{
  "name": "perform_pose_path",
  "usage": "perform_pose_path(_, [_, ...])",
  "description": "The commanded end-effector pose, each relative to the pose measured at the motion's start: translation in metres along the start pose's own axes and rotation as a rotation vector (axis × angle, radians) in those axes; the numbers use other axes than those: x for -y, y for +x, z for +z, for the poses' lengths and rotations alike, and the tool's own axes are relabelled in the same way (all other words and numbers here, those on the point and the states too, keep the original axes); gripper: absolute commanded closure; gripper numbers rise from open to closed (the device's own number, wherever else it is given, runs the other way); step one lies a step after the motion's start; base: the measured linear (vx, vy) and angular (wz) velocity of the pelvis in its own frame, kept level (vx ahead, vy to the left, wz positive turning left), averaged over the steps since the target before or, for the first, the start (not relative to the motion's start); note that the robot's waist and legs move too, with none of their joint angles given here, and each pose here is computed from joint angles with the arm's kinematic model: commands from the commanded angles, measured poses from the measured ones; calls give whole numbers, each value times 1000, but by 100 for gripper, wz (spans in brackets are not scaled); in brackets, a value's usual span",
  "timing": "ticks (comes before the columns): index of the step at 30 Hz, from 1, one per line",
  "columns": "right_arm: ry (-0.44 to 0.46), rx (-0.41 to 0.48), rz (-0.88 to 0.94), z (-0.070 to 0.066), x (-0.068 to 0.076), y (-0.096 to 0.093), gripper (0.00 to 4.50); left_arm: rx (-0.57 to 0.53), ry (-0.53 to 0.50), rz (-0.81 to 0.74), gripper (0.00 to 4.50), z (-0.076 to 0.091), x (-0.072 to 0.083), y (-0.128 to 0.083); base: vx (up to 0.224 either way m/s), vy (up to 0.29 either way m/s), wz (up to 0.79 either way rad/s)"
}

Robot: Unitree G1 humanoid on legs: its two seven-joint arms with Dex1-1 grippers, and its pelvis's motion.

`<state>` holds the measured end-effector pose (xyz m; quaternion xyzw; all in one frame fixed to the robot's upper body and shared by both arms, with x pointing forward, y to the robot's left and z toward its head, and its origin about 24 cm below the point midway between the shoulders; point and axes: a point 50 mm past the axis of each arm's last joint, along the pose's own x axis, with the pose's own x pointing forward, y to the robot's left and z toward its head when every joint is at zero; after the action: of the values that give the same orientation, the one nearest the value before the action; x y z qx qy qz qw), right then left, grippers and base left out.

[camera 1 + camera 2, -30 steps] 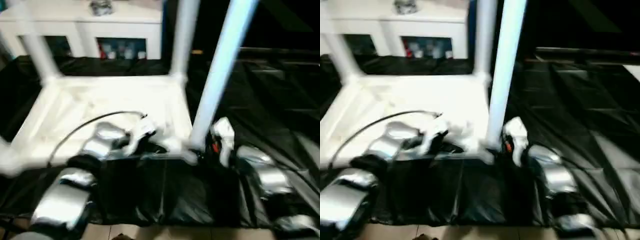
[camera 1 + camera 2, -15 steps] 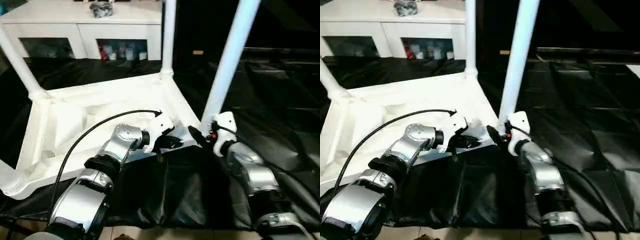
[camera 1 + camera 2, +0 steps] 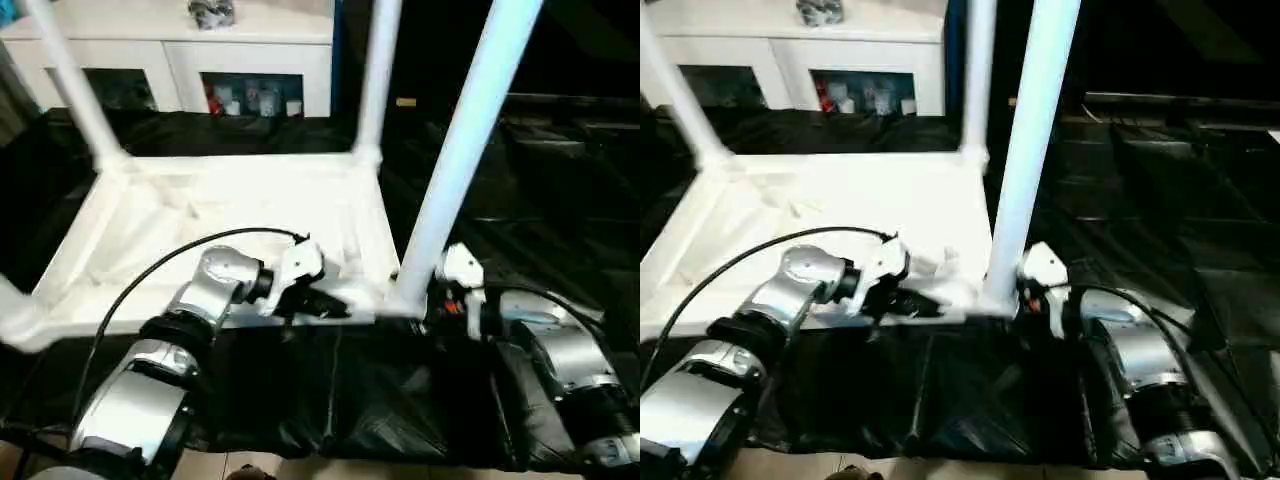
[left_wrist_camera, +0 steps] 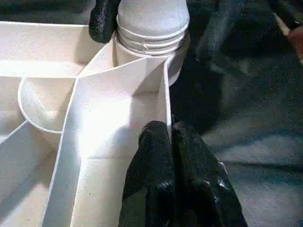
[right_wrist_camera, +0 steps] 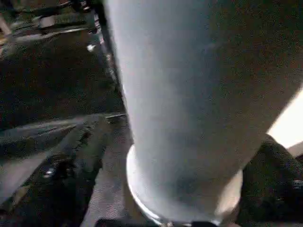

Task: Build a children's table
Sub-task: Rotate leg to tighten

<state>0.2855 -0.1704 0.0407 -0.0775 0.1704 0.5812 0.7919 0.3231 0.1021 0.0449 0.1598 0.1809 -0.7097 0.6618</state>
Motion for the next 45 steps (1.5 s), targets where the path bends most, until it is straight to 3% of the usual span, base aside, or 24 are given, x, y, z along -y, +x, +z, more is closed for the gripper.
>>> perform_pose_path(1, [-1, -11, 136, 5, -12, 19, 100, 33, 74, -100, 450, 16, 3, 14, 0, 0, 0])
perform_pose_path(6, [22, -3, 173, 5, -14, 22, 112, 34, 74, -111, 450, 16, 3, 11, 0, 0, 0])
perform_pose_path(7, [23, -2, 178, 5, -15, 22, 140, 34, 74, -113, 450, 16, 3, 11, 0, 0, 0])
perform_pose_path(15, [107, 70, 116, 2, -21, 27, 180, 48, 38, -66, 450, 13, 2, 15, 0, 0, 0])
perform_pose_path(20, [194, 41, -298, -11, -2, 47, 183, 55, -27, 102, 450, 18, -7, 33, 0, 0, 0])
perform_pose_path(26, [309, 52, -617, -8, 10, 68, 183, 109, -43, 178, 450, 32, -6, 64, 0, 0, 0])
perform_pose_path(29, [244, 76, -661, 1, 11, 75, 183, 136, -35, 187, 450, 38, -4, 73, 0, 0, 0])
perform_pose_path(31, [249, 111, -666, 4, 13, 74, 183, 123, -14, 176, 450, 38, -3, 74, 0, 0, 0])
perform_pose_path(32, [247, 152, -642, 8, 14, 71, 148, 110, 8, 163, 450, 36, -2, 72, 0, 0, 0])
perform_pose_path(34, [242, 161, -615, 8, 14, 68, 148, 102, 16, 155, 450, 34, -2, 70, 0, 0, 0])
perform_pose_path(36, [232, 166, -576, 8, 14, 61, 107, 87, 33, 144, 450, 30, -2, 65, 0, 0, 0])
perform_pose_path(39, [220, 164, -527, 8, 14, 56, 94, 76, 42, 130, 450, 28, -2, 60, 0, 0, 0])
perform_pose_path(41, [153, 143, -345, 8, 6, 46, 72, 65, 51, 86, 450, 22, -1, 49, 0, 0, 0])
perform_pose_path(45, [59, 88, -182, 5, -3, 34, 48, 71, 51, 21, 450, 20, 0, 37, 0, 0, 0])
